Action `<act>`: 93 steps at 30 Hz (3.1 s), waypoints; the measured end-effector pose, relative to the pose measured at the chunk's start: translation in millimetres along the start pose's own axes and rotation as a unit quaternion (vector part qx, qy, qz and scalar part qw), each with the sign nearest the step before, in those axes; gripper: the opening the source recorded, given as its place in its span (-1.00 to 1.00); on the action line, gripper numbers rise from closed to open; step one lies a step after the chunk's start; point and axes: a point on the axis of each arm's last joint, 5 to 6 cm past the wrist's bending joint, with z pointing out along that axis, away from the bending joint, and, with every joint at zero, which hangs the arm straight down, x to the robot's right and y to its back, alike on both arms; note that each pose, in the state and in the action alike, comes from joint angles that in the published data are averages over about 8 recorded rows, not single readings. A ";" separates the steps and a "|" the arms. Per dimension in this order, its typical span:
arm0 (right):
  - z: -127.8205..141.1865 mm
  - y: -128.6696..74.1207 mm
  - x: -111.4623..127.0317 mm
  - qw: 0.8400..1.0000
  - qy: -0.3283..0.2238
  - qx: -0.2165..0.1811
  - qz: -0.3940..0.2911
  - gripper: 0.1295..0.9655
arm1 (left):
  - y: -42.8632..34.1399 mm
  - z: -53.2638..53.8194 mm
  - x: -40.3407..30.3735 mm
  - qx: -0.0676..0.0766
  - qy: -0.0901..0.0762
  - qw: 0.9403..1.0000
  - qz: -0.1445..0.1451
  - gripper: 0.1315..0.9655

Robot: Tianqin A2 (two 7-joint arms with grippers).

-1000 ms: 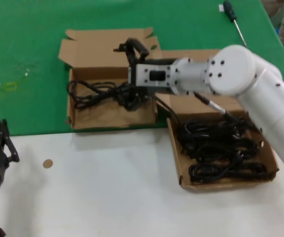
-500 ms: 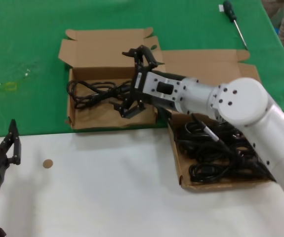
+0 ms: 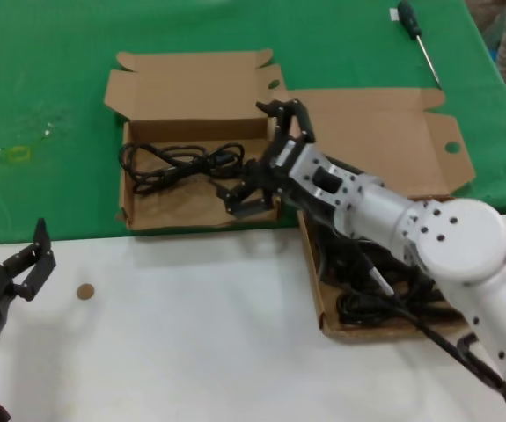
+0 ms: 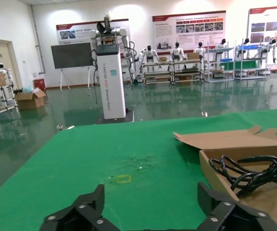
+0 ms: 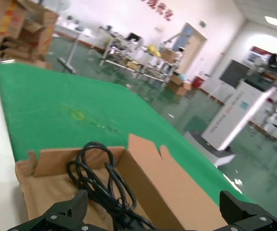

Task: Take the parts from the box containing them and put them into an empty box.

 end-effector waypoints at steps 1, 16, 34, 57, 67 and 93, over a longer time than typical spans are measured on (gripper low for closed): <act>-2.9 2.0 -1.8 1.000 0.006 0.000 0.008 1.00 | 0.0 0.0 0.0 0.000 0.000 1.000 0.000 0.12; -51.4 29.6 -25.6 0.988 0.093 -0.008 0.123 1.00 | 0.0 0.0 0.0 0.000 0.000 1.000 0.000 0.71; -120.5 55.3 -47.9 0.950 0.201 -0.033 0.238 1.00 | 0.0 0.0 0.0 0.000 0.000 1.000 0.000 1.00; -158.9 63.7 -56.9 0.922 0.256 -0.050 0.285 1.00 | 0.0 0.0 0.0 0.000 0.000 1.000 0.000 1.00; -158.9 63.7 -56.9 0.922 0.256 -0.050 0.285 1.00 | 0.0 0.0 0.0 0.000 0.000 1.000 0.000 1.00; -158.9 63.7 -56.9 0.922 0.256 -0.050 0.285 1.00 | 0.0 0.0 0.0 0.000 0.000 1.000 0.000 1.00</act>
